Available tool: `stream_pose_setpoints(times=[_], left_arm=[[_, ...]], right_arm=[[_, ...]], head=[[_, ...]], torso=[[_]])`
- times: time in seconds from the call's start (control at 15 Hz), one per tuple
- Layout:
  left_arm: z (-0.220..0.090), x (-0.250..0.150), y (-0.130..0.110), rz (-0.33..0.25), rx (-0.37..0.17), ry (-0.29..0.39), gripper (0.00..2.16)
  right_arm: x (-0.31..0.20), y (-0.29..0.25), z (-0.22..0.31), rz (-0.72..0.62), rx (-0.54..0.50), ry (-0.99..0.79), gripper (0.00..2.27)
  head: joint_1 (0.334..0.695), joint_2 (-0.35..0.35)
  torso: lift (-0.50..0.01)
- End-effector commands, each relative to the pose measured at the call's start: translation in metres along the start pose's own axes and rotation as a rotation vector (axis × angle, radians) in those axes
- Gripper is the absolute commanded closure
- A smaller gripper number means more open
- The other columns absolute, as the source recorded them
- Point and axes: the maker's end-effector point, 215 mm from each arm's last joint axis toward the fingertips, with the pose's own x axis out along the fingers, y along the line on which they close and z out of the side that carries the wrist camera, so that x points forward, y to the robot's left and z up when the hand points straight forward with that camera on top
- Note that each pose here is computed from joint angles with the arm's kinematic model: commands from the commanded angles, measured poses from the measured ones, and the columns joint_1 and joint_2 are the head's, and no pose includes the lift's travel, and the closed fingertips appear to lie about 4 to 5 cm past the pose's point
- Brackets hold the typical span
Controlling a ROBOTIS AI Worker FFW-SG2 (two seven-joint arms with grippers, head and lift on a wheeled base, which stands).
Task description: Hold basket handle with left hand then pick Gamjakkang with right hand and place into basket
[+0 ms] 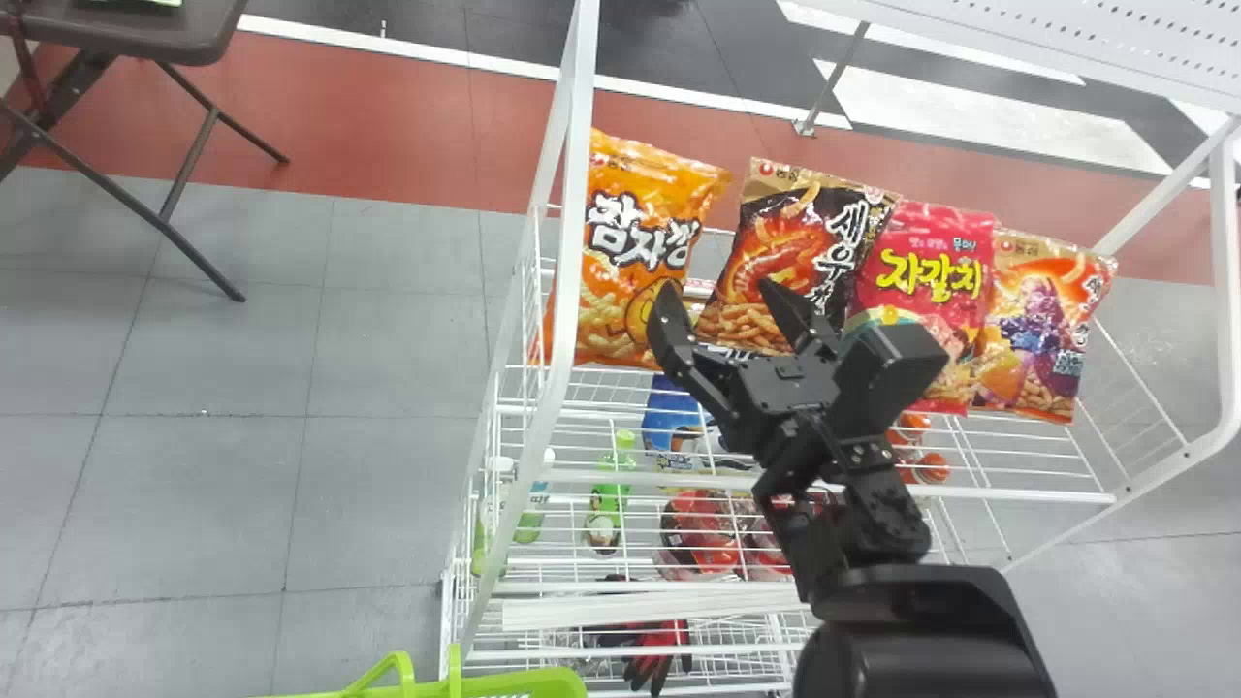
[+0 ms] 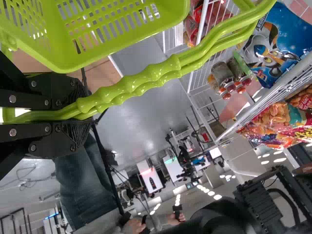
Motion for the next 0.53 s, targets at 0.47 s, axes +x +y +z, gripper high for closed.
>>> stream_pose_setpoints(times=[0.47], left_arm=[[0.0, 0.0, 0.006, 0.006, -0.015, 0.003, 2.15]], right_arm=[[0.063, 0.012, -0.024, 0.015, -0.015, 0.025, 0.08]], head=[[0.695, -0.35]], torso=[[-0.018]])
